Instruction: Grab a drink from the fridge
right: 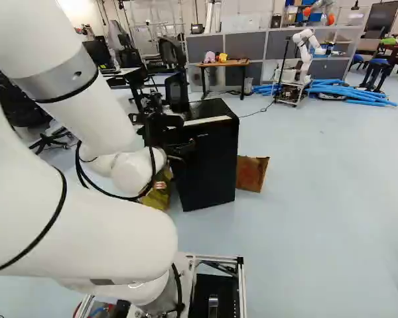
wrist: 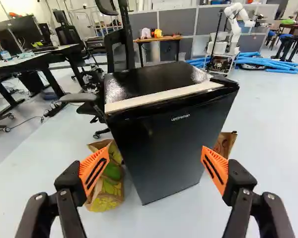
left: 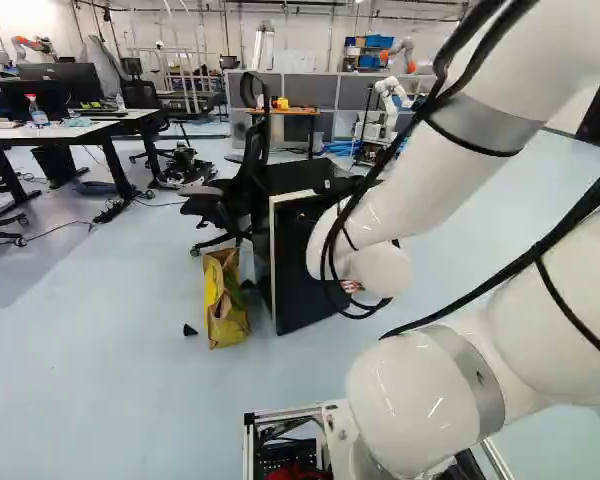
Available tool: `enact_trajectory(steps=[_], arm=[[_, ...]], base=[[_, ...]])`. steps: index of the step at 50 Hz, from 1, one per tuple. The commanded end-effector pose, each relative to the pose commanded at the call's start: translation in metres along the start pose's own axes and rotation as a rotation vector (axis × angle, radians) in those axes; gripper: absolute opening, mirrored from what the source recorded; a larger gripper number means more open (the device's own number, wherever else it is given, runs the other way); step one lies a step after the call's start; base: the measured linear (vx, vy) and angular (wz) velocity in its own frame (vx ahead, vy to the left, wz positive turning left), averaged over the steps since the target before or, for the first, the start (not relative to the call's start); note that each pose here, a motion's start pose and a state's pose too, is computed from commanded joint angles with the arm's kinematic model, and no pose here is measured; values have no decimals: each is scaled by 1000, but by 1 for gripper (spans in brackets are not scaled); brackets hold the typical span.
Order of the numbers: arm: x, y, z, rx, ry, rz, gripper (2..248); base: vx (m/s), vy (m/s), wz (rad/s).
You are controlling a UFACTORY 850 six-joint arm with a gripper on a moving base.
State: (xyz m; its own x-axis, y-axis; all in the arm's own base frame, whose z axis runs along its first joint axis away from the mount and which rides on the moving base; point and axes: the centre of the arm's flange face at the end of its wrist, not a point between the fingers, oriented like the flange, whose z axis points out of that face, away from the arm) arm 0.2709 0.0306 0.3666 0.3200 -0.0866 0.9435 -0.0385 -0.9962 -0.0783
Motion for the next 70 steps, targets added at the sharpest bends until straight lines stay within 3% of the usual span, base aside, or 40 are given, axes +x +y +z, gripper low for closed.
enact_trajectory(steps=[30,44,70], arm=[[1,-21,-2,-36,31,82,247],[-1,-38,-2,12,20,67,247],[-21,-70,9,89,-55,7,247]], base=[[0,0,0],[0,0,0],[0,0,0]])
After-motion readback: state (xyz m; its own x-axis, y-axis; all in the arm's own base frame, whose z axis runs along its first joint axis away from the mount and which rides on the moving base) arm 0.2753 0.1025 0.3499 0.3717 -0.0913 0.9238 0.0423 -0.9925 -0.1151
